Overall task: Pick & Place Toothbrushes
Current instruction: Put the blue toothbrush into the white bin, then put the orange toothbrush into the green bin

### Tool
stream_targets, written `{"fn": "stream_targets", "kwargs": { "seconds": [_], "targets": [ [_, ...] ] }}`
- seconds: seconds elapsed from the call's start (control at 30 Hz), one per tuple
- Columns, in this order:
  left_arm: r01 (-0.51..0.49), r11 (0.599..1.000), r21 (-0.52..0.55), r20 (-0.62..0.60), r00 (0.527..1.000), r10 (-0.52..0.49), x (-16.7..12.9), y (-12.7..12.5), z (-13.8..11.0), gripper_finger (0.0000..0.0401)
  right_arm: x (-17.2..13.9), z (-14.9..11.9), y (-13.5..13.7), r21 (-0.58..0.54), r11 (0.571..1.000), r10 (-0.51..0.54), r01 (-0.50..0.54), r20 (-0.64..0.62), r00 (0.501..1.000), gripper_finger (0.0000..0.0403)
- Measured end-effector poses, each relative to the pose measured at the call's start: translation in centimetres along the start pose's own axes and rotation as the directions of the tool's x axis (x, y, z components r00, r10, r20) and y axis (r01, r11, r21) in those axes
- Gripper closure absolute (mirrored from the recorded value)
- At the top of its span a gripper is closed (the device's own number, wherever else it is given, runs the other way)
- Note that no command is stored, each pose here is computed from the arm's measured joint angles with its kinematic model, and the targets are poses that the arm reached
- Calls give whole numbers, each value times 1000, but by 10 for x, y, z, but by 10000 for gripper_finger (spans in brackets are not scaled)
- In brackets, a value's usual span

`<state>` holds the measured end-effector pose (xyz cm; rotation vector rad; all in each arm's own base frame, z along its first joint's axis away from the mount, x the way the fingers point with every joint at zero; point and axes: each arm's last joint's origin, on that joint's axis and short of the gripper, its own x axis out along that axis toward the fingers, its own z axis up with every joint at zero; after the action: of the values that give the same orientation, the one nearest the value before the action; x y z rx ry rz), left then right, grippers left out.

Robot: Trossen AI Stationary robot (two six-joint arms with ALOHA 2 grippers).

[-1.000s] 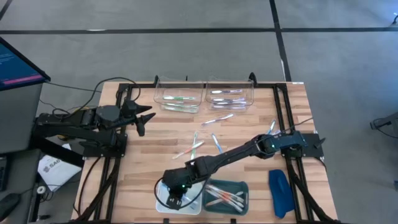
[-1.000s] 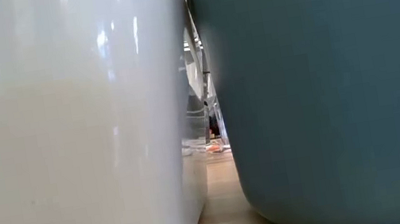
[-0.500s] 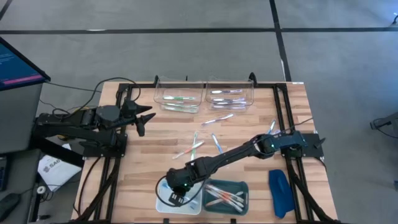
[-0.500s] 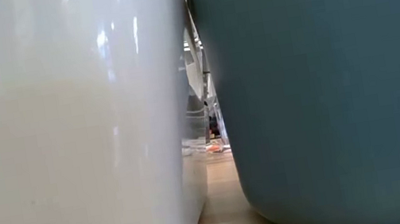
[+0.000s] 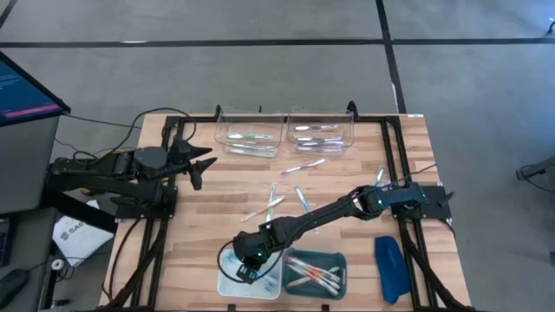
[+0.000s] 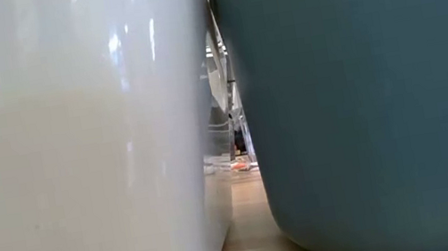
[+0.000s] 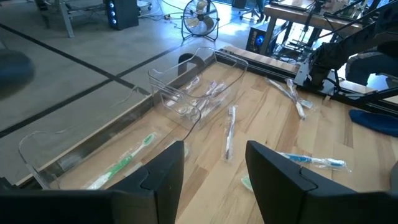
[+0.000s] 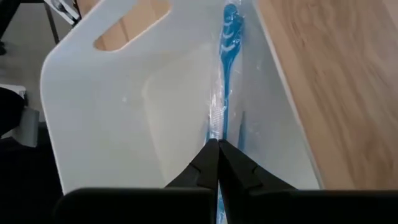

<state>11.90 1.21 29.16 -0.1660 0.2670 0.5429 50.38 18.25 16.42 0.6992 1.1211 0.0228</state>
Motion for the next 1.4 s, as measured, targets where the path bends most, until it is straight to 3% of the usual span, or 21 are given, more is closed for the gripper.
{"fn": "stream_targets", "kwargs": {
  "seconds": [0.3,0.67,0.9,1.13,1.4],
  "targets": [
    [-3,1000,0,1,1000,3,0,0,0,233,-4,7,9,-99,993,72,-66,63,995,403],
    [-8,1000,15,-21,1000,8,6,-3,-1,233,-33,21,35,-308,945,161,-113,138,977,403],
    [-6,1000,18,-28,1000,7,7,-4,-2,233,-62,20,35,-387,918,-5,82,196,981,403],
    [-7,1000,20,-32,999,8,11,-6,-2,233,-107,13,34,-424,856,-199,297,260,945,403],
    [-12,999,32,-51,999,14,22,-13,-3,233,-125,6,32,-446,807,-297,386,259,919,403]
  ]
}}
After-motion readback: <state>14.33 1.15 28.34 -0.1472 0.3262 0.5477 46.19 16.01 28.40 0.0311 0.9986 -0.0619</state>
